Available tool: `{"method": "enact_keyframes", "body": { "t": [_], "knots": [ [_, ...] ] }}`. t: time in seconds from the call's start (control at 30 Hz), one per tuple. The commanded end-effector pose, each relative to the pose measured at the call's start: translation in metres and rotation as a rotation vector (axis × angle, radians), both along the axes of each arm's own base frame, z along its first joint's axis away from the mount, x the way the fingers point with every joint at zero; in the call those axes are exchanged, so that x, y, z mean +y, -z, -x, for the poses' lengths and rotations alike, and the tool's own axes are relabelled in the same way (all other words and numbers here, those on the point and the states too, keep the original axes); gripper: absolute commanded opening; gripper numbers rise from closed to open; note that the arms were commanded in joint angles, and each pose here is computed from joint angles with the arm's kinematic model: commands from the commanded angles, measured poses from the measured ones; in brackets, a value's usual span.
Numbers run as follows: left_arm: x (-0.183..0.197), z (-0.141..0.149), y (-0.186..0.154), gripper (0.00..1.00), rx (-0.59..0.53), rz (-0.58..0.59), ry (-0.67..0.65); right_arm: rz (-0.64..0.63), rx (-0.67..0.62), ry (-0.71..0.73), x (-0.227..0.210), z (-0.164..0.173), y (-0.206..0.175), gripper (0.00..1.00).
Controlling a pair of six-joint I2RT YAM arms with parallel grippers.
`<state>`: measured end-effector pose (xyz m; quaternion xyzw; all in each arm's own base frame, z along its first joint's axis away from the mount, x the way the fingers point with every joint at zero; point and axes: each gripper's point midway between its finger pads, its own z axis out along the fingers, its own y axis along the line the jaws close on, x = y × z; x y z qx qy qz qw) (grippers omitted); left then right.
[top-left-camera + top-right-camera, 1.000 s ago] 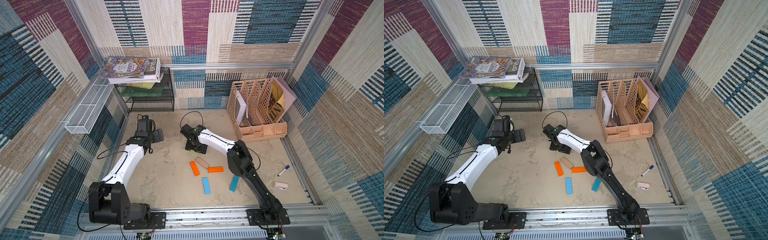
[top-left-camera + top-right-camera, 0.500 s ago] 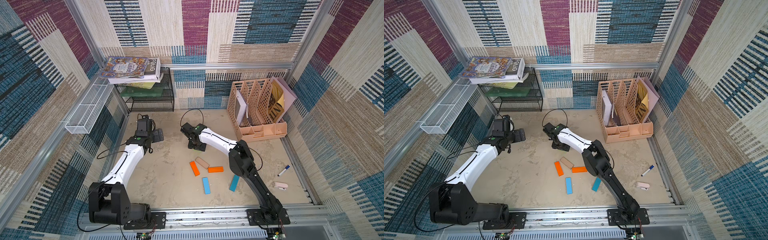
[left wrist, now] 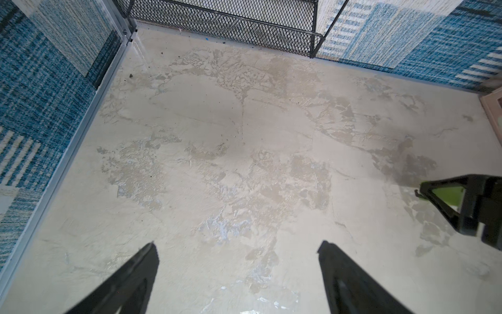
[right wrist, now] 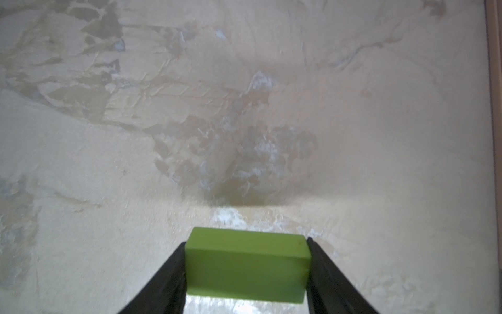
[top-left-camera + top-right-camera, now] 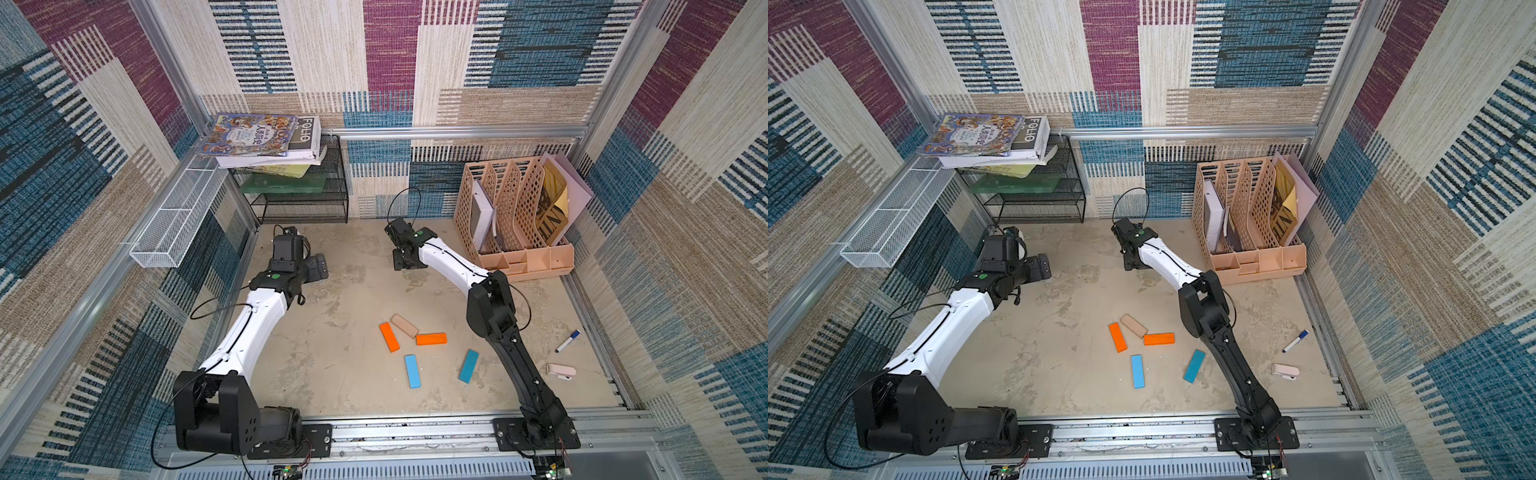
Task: Assemble a giraffe with building blocks
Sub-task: Place the building block at the center of the board.
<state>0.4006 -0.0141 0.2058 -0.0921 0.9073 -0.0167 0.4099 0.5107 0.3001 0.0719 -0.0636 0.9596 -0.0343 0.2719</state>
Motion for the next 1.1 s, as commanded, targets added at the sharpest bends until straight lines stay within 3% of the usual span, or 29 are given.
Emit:
{"method": "enact_keyframes", "body": {
  "t": [0.0,0.27,0.57,0.8,0.9,1.07],
  "knots": [
    [-0.003,-0.002,-0.002,0.96,0.001,0.018,0.008,-0.008,-0.014,-0.057,0.006,-0.013,0.006,0.66],
    [-0.006,-0.003,-0.003,0.95,0.002,0.030,0.020,-0.100,0.014,-0.058,0.015,-0.022,0.027,0.66],
    [-0.008,-0.004,-0.004,0.95,-0.002,0.039,0.026,-0.120,0.031,-0.047,0.019,-0.022,0.039,0.67],
    [-0.011,-0.003,-0.005,0.95,-0.002,0.045,0.040,-0.122,0.029,-0.046,0.019,-0.023,0.041,0.90],
    [-0.010,-0.003,-0.005,0.95,-0.003,0.044,0.040,-0.131,-0.007,-0.049,0.020,-0.028,0.027,0.91],
    [-0.010,-0.003,-0.005,0.95,-0.005,0.042,0.038,-0.086,-0.087,-0.062,0.014,-0.018,-0.039,0.91]
  ]
}}
